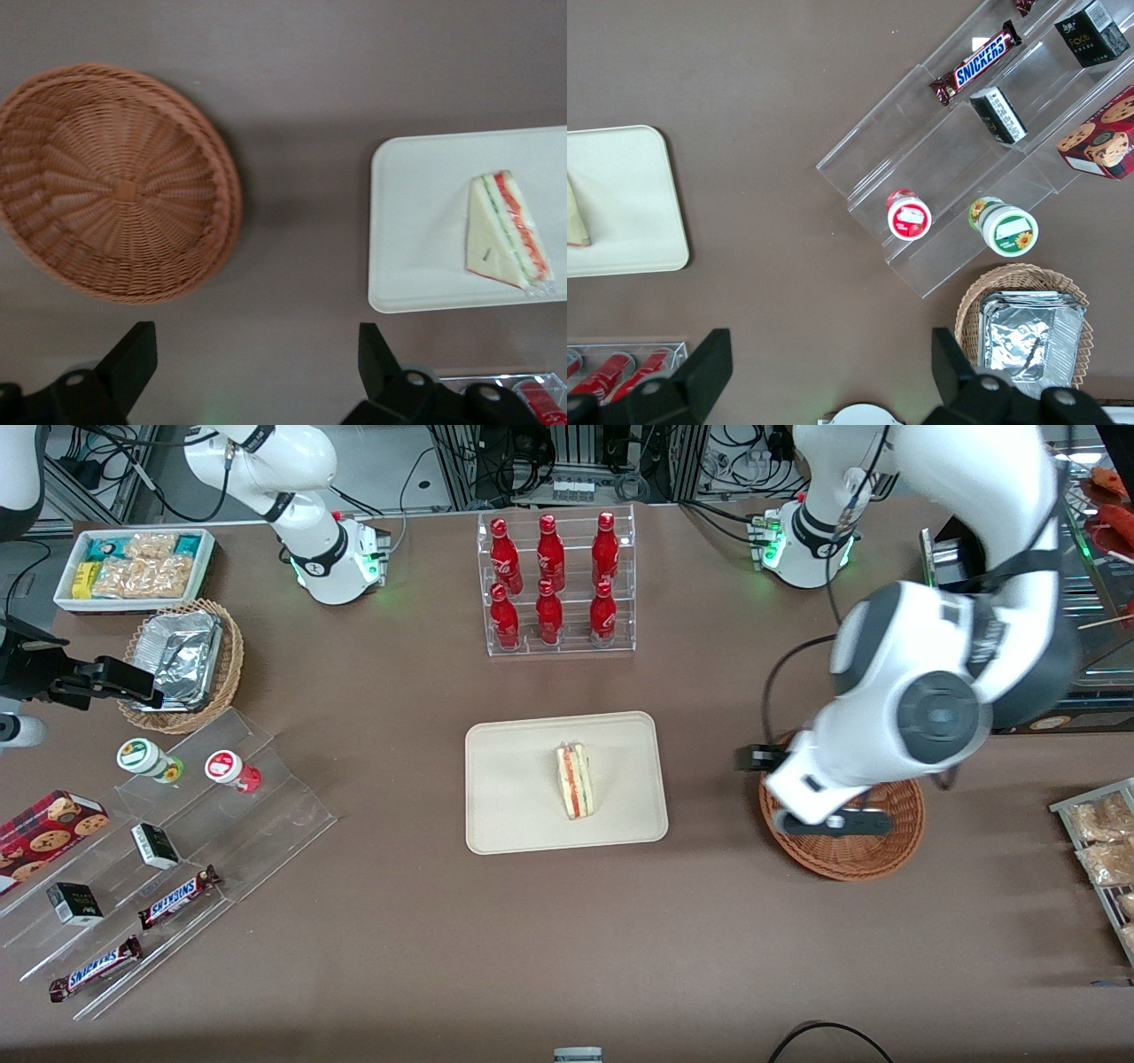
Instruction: Place sandwich from basket to tray
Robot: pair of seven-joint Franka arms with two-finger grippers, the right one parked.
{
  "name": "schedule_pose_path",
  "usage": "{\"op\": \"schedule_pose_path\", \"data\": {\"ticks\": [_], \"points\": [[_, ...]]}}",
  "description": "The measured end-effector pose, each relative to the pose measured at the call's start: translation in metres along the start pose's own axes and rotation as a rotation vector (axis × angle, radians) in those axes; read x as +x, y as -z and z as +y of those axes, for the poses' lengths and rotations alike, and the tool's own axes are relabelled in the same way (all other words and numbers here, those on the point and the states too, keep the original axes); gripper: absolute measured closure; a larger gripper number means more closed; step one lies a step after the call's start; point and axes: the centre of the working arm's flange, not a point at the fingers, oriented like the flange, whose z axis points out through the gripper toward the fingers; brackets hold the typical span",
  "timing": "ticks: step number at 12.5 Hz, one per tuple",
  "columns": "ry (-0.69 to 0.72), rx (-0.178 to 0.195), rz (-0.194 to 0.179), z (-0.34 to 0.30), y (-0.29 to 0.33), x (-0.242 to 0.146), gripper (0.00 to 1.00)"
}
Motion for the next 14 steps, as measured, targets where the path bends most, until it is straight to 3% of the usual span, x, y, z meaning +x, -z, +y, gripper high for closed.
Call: {"op": "schedule_pose_path", "data": {"ticks": [5, 14], "points": [[-0.002, -0.037, -0.01, -0.122, 0.029, -0.026, 0.0], [0.006, -0.003, -0.017, -0.145, 0.076, -0.107, 0.0]]}}
